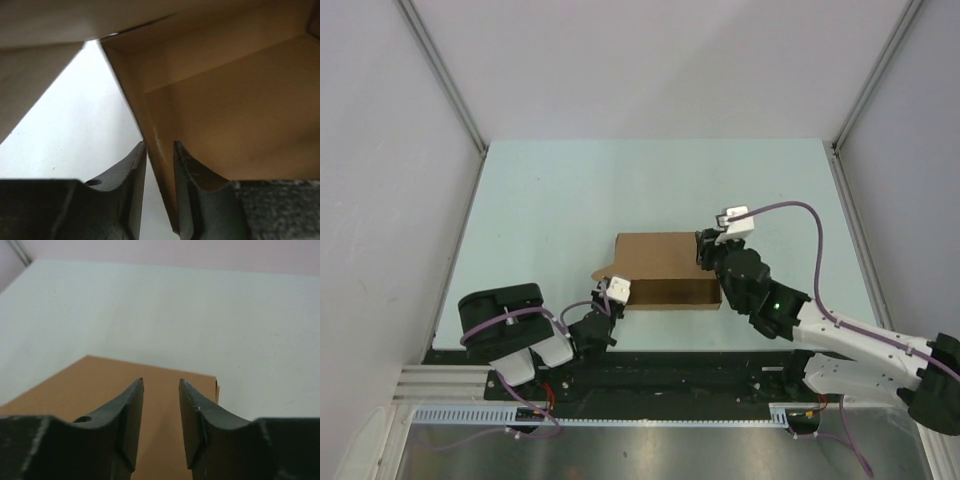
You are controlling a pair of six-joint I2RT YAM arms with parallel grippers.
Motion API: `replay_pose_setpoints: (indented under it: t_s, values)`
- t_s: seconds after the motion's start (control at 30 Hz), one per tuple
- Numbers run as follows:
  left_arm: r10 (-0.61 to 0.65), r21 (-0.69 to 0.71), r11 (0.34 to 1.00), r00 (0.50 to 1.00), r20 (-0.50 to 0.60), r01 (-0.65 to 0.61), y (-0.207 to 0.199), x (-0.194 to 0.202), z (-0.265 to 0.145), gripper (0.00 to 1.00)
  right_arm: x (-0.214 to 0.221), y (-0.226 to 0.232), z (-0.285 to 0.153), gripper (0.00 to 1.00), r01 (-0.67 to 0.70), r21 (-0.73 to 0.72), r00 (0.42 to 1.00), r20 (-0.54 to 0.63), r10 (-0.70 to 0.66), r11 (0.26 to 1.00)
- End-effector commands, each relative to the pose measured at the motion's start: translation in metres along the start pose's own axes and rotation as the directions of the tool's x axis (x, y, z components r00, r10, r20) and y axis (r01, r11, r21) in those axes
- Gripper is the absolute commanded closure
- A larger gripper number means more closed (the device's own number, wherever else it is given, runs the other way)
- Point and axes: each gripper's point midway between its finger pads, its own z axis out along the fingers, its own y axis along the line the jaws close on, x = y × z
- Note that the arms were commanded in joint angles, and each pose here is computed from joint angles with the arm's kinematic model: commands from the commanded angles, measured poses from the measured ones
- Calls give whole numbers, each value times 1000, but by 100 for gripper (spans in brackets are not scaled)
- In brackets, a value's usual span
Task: Fold the paper box
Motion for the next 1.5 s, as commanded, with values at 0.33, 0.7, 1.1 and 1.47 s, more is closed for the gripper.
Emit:
replay_pose_setpoints:
  t_s: [0.33,0.7,1.1,1.47]
  values:
    - [-200,-10,978,956,214,207,1,-69,-16,44,92,16,5,78,-57,-126,968,-250,24,990]
    - [-228,120,971,948,223,205,-19,-114,-77,21,118,12,14,80,-59,-107,955,-295,25,992]
    - [-418,-20,907,906,65,420,24,-125,-112,16,141,17,18,84,-55,-120,941,-338,11,991]
    - [-491,-105,868,869,-54,484,22,-69,-57,16,167,9,12,89,-42,-104,923,-386,-1,994]
